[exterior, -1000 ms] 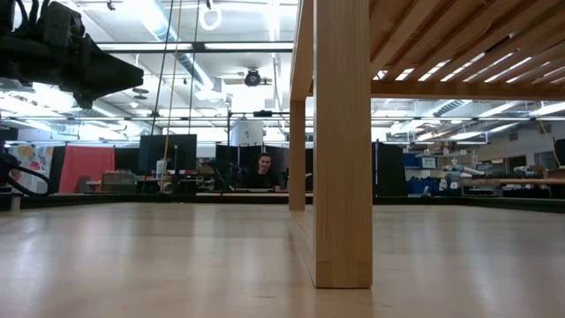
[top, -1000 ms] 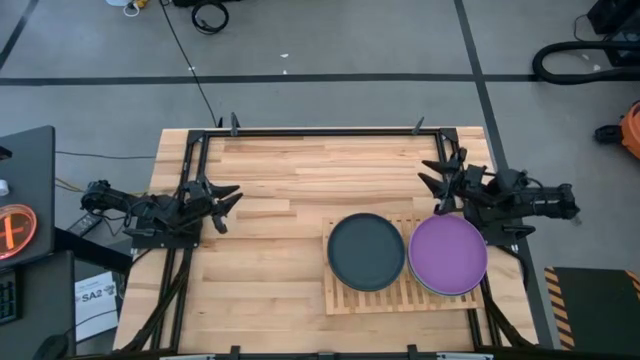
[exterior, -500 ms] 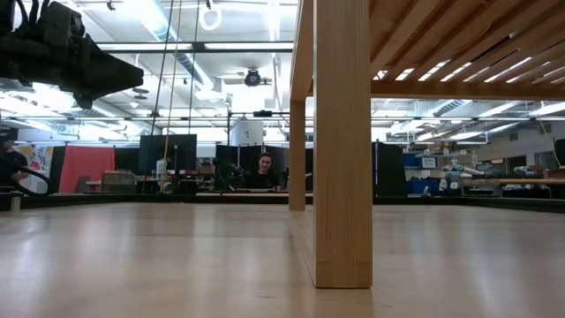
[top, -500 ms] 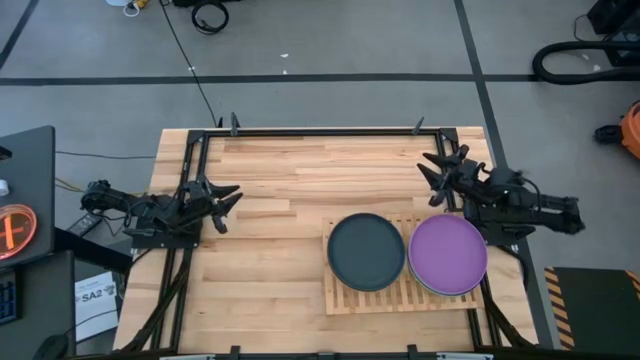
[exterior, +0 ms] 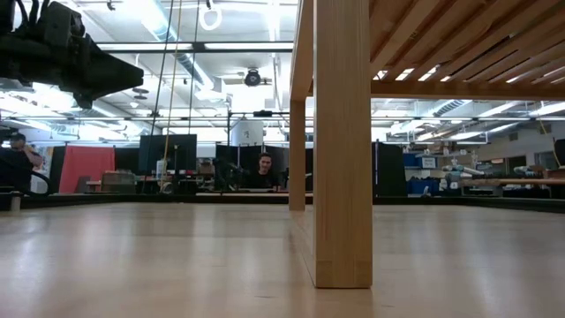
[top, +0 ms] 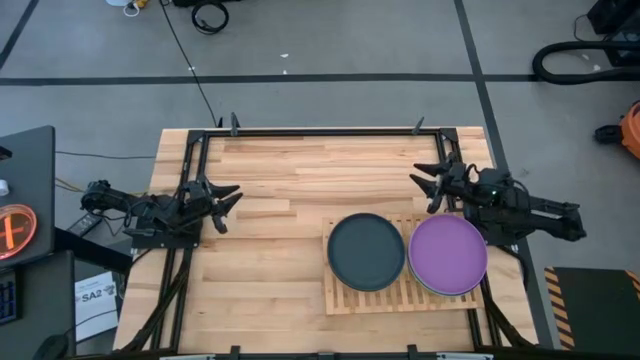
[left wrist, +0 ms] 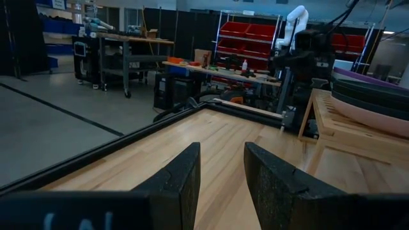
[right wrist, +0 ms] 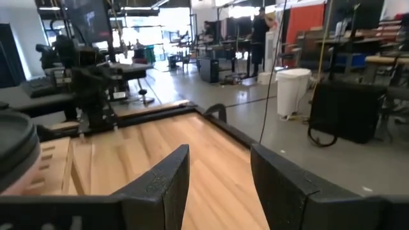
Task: Place and stack plates onto a shelf
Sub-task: Return to Home Position
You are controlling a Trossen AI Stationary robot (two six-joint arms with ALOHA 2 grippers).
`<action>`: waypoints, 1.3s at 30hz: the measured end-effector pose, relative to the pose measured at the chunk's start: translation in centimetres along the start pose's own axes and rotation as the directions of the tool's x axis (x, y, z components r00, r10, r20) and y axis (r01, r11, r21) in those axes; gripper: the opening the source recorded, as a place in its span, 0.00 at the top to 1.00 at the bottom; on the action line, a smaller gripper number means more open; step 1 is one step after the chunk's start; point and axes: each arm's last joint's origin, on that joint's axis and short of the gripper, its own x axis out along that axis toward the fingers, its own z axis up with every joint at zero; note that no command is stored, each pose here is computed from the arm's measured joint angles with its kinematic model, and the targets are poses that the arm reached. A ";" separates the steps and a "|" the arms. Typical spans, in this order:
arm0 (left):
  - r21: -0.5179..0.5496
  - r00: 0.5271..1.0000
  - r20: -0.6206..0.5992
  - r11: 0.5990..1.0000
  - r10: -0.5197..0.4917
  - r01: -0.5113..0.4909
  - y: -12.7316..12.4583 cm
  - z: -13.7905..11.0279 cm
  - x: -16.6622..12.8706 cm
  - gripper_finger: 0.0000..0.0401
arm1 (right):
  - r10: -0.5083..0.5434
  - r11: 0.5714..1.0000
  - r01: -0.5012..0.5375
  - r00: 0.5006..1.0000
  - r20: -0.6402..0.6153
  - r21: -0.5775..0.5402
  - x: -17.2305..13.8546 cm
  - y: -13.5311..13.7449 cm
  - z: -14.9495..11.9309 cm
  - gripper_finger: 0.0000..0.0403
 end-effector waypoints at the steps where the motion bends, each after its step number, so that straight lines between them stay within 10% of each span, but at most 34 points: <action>1: 0.000 1.000 0.000 1.000 0.000 0.000 0.0 0.0 0.0 0.69 | 0.004 1.000 -0.004 1.000 -0.003 0.004 0.2 0.0 -0.4 0.57; 39: 0.049 1.000 -0.010 0.999 -0.011 0.012 0.0 -0.1 0.0 0.69 | 0.235 0.966 -0.229 0.971 -0.036 0.119 1.6 0.7 -5.7 0.57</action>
